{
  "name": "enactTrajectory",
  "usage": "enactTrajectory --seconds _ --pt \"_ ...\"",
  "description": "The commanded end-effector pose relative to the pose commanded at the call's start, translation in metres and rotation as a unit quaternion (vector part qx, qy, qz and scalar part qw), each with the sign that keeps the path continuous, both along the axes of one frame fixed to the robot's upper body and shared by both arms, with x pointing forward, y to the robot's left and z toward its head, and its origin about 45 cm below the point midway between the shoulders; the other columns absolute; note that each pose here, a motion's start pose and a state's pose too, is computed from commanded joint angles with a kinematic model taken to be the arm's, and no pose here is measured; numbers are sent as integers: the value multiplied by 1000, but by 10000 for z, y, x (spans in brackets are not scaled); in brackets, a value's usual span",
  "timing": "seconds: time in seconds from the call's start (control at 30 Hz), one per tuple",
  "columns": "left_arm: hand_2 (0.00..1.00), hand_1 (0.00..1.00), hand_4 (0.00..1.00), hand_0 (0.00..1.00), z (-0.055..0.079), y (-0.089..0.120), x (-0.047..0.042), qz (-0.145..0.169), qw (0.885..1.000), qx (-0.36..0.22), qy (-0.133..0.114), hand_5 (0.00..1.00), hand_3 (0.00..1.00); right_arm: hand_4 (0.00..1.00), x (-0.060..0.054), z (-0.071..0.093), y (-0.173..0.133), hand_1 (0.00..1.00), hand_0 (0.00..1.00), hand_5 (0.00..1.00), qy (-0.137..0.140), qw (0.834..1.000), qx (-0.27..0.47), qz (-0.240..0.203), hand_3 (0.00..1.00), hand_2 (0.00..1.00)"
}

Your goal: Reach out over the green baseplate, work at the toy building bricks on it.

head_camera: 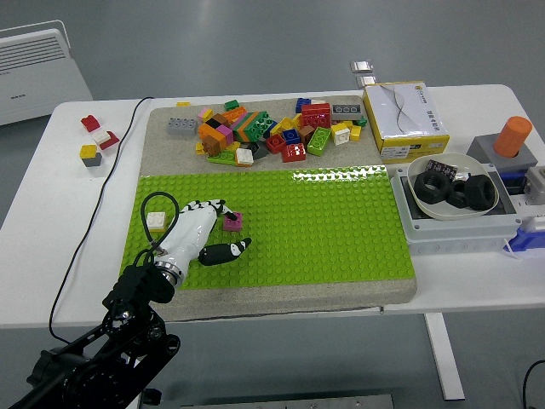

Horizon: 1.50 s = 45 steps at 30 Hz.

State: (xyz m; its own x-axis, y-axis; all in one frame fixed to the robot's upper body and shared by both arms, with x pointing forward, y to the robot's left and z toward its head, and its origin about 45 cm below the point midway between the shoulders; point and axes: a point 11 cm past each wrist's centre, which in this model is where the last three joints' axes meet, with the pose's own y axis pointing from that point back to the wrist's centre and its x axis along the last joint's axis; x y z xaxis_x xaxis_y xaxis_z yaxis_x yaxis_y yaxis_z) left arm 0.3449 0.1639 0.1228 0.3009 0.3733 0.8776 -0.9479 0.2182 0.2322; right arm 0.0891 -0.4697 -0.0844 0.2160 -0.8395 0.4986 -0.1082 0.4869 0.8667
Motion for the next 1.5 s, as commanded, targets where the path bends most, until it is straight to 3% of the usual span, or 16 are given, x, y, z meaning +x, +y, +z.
enactTrajectory --seconds 0.67,1.1,1.5 --pt "906 906 779 963 -22 89 56 21 1000 -8 3 517 616 763 -17 -4 -1 665 667 971 1 1000 1 -1 753 730" --pt "905 905 774 963 -57 131 44 27 1000 -8 9 518 614 765 -29 -2 -11 665 668 972 2 1000 0 0 754 730" --pt "903 904 771 961 10 91 42 17 1000 -14 -5 518 613 767 -47 -4 -14 665 667 973 3 1000 0 1 754 730"
